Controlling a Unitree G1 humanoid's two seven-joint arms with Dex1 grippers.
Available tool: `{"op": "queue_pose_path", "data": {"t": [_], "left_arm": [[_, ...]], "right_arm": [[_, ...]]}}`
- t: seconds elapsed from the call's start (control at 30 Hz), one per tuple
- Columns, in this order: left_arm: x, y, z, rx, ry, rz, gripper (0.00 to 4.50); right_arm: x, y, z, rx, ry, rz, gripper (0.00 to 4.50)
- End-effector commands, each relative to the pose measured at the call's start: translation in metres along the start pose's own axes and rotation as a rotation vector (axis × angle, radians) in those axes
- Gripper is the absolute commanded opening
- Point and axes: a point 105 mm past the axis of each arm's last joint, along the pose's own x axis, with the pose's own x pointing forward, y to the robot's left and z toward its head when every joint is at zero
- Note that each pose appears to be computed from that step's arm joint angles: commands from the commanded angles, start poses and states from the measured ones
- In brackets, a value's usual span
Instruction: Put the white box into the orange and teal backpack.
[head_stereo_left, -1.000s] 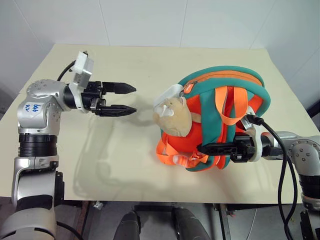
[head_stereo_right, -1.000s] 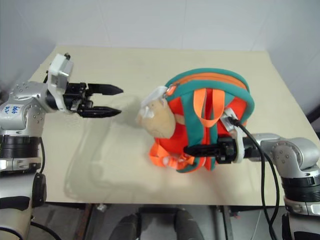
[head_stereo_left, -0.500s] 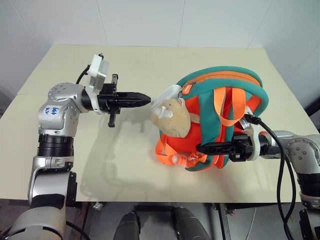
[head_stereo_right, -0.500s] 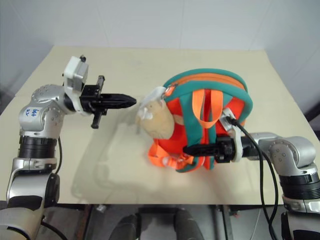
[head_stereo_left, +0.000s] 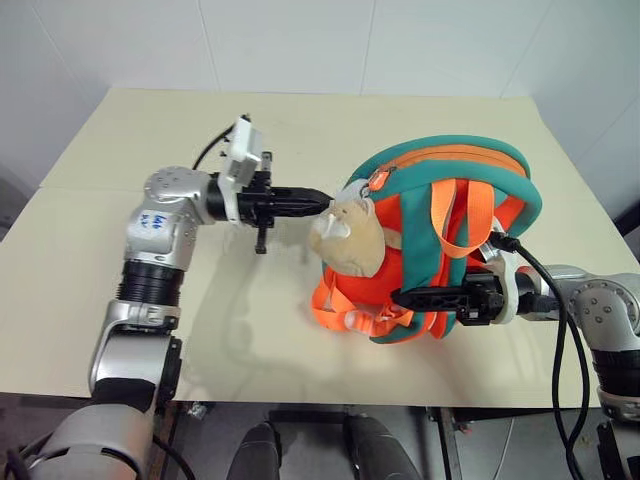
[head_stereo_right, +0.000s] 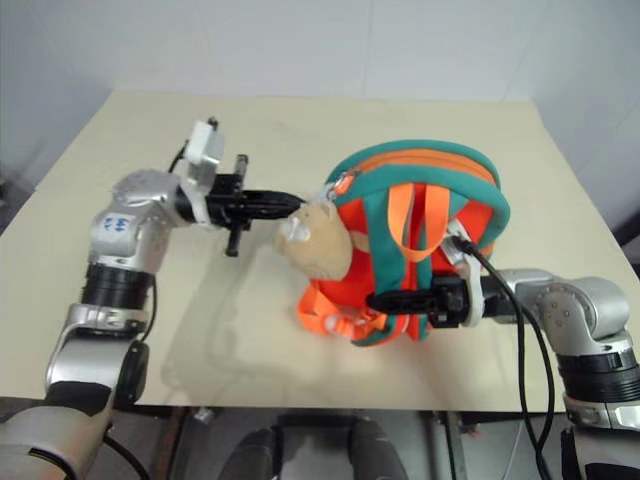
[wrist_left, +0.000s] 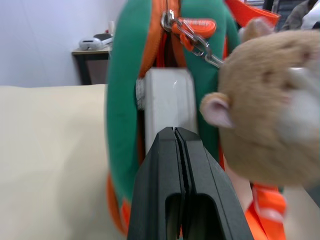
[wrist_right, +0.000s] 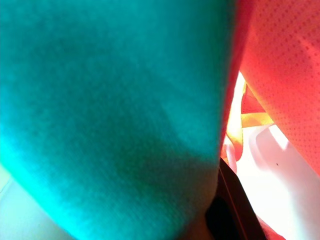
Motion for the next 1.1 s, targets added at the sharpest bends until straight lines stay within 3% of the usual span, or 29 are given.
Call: {"op": "queue_pose_path", "data": {"t": [0.03, 0.3, 0.57, 0.67, 0.9, 1.07, 1.1], "left_arm": [[0.018, 0.003, 0.003, 0.031, 0.003, -0.023, 0.04], [0.034, 0.003, -0.005, 0.037, 0.008, -0.036, 0.04], [-0.009, 0.002, 0.023, 0.06, -0.027, 0.049, 0.04], [-0.024, 0.001, 0.031, 0.067, -0.02, 0.106, 0.67], [-0.037, -0.039, 0.034, 0.008, -0.001, 0.052, 2.82], [-0.035, -0.053, 0.046, -0.017, -0.082, 0.037, 4.42], [-0.035, -0.053, 0.049, -0.011, -0.103, 0.042, 4.49]], "right_arm": [[0.0, 0.008, 0.008, -0.051, -0.021, 0.018, 0.12], [0.001, 0.01, 0.007, -0.051, -0.033, 0.009, 0.12], [0.001, 0.01, 0.004, -0.045, -0.041, 0.0, 0.12], [0.001, 0.009, 0.005, -0.043, -0.04, 0.001, 0.12], [0.001, 0.007, 0.008, -0.045, -0.047, 0.005, 0.12], [0.001, 0.006, 0.008, -0.043, -0.047, 0.002, 0.12], [0.001, 0.006, 0.008, -0.042, -0.046, 0.002, 0.12]]}}
